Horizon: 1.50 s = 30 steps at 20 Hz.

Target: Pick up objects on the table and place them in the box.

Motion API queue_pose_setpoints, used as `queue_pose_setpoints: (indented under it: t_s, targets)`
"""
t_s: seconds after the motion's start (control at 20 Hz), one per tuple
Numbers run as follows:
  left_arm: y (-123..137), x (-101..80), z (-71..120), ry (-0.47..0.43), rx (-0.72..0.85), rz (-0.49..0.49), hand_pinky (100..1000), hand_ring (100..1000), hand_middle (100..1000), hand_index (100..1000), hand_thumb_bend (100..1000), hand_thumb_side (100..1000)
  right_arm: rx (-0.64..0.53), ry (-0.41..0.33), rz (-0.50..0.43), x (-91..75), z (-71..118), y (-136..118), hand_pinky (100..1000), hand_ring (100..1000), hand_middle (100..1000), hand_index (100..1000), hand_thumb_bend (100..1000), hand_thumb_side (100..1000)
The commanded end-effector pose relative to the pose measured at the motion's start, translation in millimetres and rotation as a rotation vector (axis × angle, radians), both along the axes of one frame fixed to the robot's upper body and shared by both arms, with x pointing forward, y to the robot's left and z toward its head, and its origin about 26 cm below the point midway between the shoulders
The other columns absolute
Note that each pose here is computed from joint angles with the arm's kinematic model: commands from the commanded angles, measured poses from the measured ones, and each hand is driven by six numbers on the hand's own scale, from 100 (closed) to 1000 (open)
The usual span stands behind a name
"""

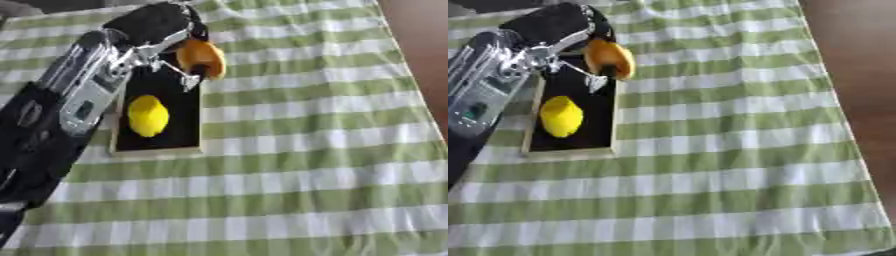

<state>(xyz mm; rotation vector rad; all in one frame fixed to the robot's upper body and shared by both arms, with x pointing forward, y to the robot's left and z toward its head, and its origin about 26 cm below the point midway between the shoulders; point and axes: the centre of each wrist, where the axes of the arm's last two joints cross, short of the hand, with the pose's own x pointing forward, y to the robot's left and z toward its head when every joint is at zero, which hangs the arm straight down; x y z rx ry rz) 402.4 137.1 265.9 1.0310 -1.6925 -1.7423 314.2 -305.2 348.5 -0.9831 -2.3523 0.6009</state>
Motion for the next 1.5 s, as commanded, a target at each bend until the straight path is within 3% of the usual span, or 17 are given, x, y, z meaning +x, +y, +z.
queue_pose_setpoints:
  t_s: [0.05,0.35,0.5,0.6,0.65,0.85,1.0,1.15,1.3,1.5]
  targets:
    - [17,5.1,6.7,-0.054,0.011,0.074,685,603,521,500,114,177,-0.003,-0.030,-0.025,-4.0,9.0,-7,910,842,773,848,100,617]
    - [34,21.4,-6.1,-0.051,0.016,0.192,685,605,521,504,120,173,0.013,-0.020,-0.036,-2.2,6.7,-10,909,841,771,847,100,633]
    - [36,29.3,-14.5,-0.039,0.020,0.221,691,614,531,545,184,153,0.016,-0.016,-0.035,-1.4,6.0,-10,909,841,771,847,100,634]
    - [37,33.4,-19.4,-0.026,0.027,0.234,760,710,630,692,295,188,0.018,-0.017,-0.036,-1.3,5.9,-11,909,841,770,847,100,634]
    - [38,34.5,-20.9,-0.019,0.031,0.236,833,798,749,830,371,254,0.018,-0.017,-0.038,-1.3,5.8,-11,909,841,770,846,100,635]
    - [40,33.7,-16.2,-0.017,0.011,0.240,944,905,868,957,593,439,0.023,-0.014,-0.043,-0.7,4.9,-12,909,840,769,845,100,640]
    - [40,26.3,-1.8,-0.063,-0.038,0.234,937,895,854,946,602,468,0.026,-0.016,-0.043,-0.5,5.0,-13,909,840,769,845,100,638]
    - [44,12.5,21.4,-0.130,-0.133,0.216,912,862,814,913,540,489,0.028,-0.020,-0.042,-0.6,5.8,-13,908,840,769,845,100,634]
    - [51,-10.9,49.8,-0.204,-0.298,0.149,889,824,773,883,447,470,0.032,-0.034,-0.040,-2.2,8.1,-12,908,840,769,845,100,626]
    - [71,-47.1,75.9,-0.280,-0.584,0.009,864,782,730,852,438,441,0.042,-0.056,-0.037,-5.6,10.9,-12,908,840,769,845,100,619]
